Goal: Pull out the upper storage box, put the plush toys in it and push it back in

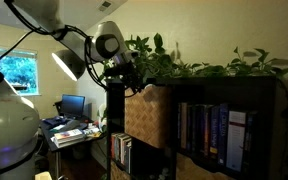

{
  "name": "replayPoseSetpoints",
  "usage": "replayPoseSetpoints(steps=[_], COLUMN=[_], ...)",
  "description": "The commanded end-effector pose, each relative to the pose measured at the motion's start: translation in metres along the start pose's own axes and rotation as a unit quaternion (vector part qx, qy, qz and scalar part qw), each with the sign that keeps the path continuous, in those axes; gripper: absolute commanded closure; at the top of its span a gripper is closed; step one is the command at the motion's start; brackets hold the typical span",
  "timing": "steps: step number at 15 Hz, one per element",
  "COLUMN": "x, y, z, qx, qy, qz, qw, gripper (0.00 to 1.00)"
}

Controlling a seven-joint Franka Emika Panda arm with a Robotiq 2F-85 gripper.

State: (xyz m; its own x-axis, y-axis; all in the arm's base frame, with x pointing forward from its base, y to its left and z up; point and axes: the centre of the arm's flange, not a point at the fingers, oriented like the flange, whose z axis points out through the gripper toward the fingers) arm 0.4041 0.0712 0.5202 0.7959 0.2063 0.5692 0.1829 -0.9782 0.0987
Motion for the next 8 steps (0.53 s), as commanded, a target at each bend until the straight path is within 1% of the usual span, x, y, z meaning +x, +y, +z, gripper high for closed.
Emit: replayPoseSetpoints(steps=[1,3,6,8], x=[-0.005,-0.004,0.002,0.006], y=[0.005,0.008,0.013,0.017], z=[0.017,0.025,0.036,0.041], qx=[0.004,0.006,0.007,0.005], qy=[0.026,0.032,0.051,0.062], qz=[0.013,0.014,0.017,0.02], qw=[0.9996,0.9994,0.9985,0.9978], gripper=[0.91,0.95,1.0,0.95])
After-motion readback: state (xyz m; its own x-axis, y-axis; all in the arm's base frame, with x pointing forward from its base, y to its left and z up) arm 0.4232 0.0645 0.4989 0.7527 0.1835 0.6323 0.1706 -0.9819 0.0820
